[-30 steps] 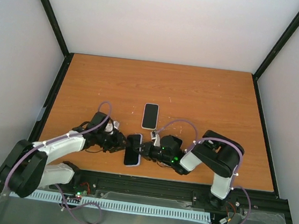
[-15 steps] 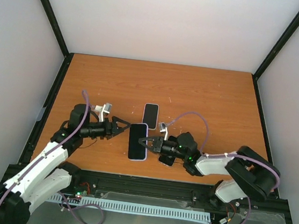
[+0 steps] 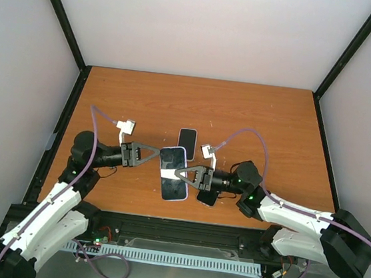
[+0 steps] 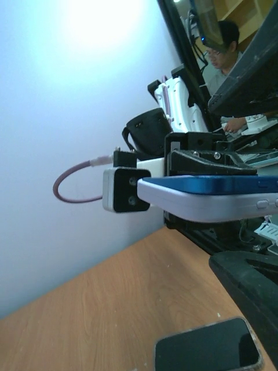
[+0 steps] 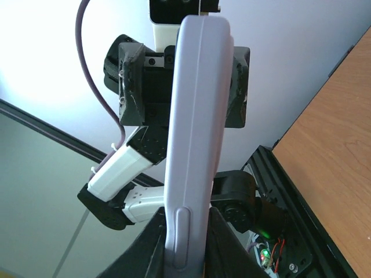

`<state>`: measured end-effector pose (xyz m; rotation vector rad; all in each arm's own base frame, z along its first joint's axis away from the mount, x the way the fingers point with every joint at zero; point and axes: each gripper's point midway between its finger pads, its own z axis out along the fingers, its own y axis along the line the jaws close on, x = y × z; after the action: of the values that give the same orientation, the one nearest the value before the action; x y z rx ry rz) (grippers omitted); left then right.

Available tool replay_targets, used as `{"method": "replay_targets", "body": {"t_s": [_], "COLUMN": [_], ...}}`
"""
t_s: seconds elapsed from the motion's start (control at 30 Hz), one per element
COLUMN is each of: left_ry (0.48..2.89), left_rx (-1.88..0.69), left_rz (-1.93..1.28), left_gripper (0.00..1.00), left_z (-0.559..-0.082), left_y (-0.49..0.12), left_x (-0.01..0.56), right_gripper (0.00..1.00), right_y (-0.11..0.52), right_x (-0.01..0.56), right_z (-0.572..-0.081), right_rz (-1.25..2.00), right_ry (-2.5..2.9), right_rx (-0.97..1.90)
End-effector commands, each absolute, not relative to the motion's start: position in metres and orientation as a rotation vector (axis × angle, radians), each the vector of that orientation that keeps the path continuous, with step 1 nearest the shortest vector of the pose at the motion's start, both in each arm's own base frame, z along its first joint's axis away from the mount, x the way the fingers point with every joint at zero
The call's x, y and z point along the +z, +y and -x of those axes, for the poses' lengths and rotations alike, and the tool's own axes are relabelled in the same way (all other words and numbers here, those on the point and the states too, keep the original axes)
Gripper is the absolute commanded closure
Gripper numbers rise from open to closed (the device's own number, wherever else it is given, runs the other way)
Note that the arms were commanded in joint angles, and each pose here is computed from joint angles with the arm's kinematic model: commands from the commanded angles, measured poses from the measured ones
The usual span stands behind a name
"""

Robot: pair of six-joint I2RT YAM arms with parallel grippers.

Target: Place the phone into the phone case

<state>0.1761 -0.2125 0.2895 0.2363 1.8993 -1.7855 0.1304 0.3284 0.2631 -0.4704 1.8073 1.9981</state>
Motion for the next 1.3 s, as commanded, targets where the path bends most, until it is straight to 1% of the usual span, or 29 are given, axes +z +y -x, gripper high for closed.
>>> {"method": "replay_targets", "body": {"t_s": [0.0, 0.17, 0.4, 0.47, 0.6, 0.8, 0.87, 1.03, 1.17, 1.2, 1.23, 1.27], "left_ry": [1.781, 1.808, 1.817, 1.819, 1.845, 1.906, 1.934, 1.952, 1.968, 1.962, 1.952, 1.935], "left_rx": [-1.864, -1.869, -1.878, -1.878, -1.876, -1.832, -1.8, -1.76, -1.742, -1.743, -1.743, -1.742], "left_rz": [-0.356, -0.352, -0.335, -0.335, -0.316, -0.253, -0.234, -0.224, -0.226, -0.23, -0.231, -0.236], "left_gripper": [0.38, 0.48, 0.56, 0.61, 0.78, 0.91, 0.99, 1.0, 0.99, 0.92, 0.83, 0.76], "left_z": [-0.161, -0.162, -0.163, -0.164, -0.167, -0.175, -0.179, -0.182, -0.182, -0.181, -0.18, -0.178], "left_y": [-0.214, -0.215, -0.215, -0.215, -0.216, -0.215, -0.215, -0.213, -0.213, -0.213, -0.212, -0.211], "left_x": [0.313, 0.305, 0.3, 0.299, 0.294, 0.285, 0.284, 0.287, 0.289, 0.291, 0.294, 0.298], "right_gripper": [0.87, 0.87, 0.86, 0.86, 0.85, 0.8, 0.79, 0.78, 0.82, 0.82, 0.82, 0.82], "right_y": [0.329, 0.331, 0.336, 0.338, 0.341, 0.342, 0.342, 0.343, 0.343, 0.342, 0.342, 0.341], "right_x": [0.292, 0.297, 0.299, 0.299, 0.299, 0.293, 0.291, 0.289, 0.288, 0.29, 0.292, 0.294], "right_z": [-0.123, -0.123, -0.124, -0.123, -0.124, -0.125, -0.127, -0.129, -0.128, -0.127, -0.126, -0.125], "right_rz": [0.533, 0.529, 0.524, 0.525, 0.528, 0.511, 0.499, 0.488, 0.484, 0.49, 0.49, 0.493], "right_ry": [1.704, 1.682, 1.68, 1.684, 1.688, 1.705, 1.715, 1.723, 1.726, 1.713, 1.705, 1.696], "right_rx": [2.057, 2.084, 2.102, 2.107, 2.109, 2.1, 2.094, 2.09, 2.102, 2.112, 2.12, 2.125]}}
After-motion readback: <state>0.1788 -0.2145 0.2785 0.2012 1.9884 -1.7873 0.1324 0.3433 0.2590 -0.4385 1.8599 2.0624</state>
